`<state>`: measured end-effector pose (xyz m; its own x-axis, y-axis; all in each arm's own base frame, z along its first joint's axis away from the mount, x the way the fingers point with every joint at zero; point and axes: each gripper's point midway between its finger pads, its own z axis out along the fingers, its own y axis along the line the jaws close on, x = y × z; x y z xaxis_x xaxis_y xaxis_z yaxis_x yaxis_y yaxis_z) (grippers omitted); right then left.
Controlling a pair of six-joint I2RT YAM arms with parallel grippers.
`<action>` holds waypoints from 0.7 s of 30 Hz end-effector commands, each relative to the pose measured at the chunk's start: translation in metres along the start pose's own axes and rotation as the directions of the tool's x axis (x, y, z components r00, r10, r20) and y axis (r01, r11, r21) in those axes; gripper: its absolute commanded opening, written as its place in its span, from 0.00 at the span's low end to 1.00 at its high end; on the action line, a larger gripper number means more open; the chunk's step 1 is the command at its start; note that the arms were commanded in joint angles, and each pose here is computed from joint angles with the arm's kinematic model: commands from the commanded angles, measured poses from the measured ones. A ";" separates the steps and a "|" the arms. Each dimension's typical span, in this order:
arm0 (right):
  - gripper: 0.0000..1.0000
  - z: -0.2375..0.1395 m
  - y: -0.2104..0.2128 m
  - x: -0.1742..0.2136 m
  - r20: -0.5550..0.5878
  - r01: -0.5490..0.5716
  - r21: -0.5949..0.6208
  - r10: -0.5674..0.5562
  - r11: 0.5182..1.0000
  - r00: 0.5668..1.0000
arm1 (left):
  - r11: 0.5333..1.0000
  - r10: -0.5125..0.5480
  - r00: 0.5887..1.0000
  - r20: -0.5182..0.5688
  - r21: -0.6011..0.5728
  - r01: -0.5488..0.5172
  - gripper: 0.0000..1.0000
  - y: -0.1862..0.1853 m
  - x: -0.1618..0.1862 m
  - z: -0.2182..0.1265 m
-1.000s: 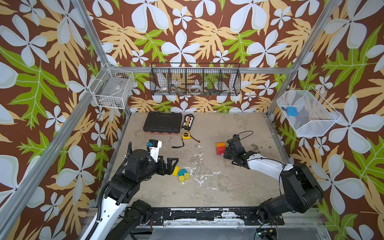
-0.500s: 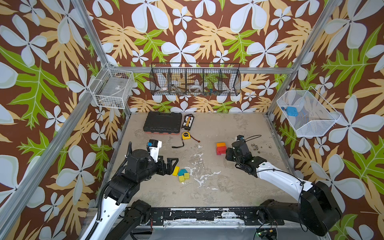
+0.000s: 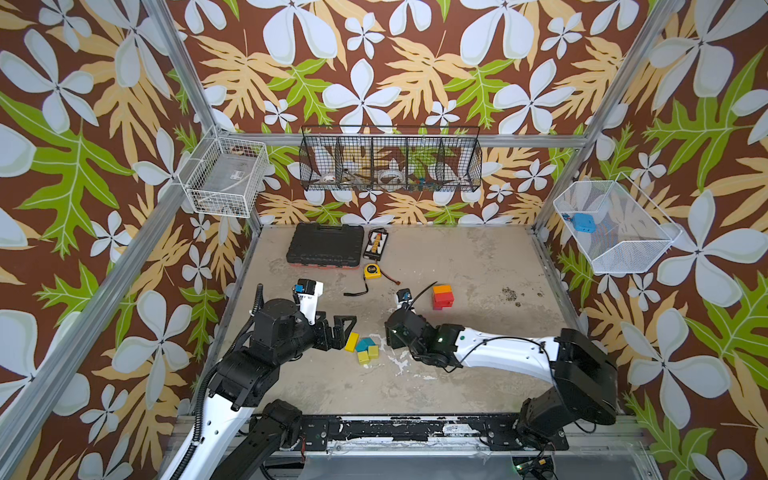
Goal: Build the wood block tower
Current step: 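Move the open right gripper over the yellow-green cube beside the left gripper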
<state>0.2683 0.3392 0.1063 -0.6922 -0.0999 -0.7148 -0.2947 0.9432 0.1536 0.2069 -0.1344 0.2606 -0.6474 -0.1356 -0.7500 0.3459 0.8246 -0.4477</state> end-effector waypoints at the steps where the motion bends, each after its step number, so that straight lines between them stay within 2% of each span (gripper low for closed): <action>1: 0.66 0.015 0.014 0.012 -0.036 0.024 0.014 -0.024 1.000 0.999 | 1.000 -0.001 1.000 0.020 -0.008 0.002 1.00 0.001 -0.004 -0.001; 6: 0.66 0.034 0.035 0.030 -0.090 0.057 -0.005 -0.057 0.998 0.994 | 1.000 -0.002 1.000 0.019 -0.010 0.002 1.00 0.001 -0.004 -0.001; 13: 0.67 0.038 0.054 0.045 -0.113 0.096 -0.021 -0.098 0.995 0.989 | 1.000 -0.002 1.000 0.018 -0.010 0.002 1.00 0.001 -0.004 -0.001; 17: 0.60 0.042 0.048 0.055 -0.133 0.101 0.006 -0.099 0.995 0.986 | 1.000 -0.002 1.000 0.021 -0.009 0.002 1.00 0.001 -0.004 -0.002; 21: 0.57 0.044 0.040 0.062 -0.146 0.105 0.029 -0.099 0.994 0.984 | 1.000 0.000 1.000 0.024 -0.008 0.001 1.00 0.001 -0.005 -0.003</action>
<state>0.2431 0.3919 0.0430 -0.7408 -0.2407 -0.6271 -0.3691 0.9259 0.0807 0.2070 -0.1325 0.2617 -0.6406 -0.1401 -0.7550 0.3410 0.8290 -0.4432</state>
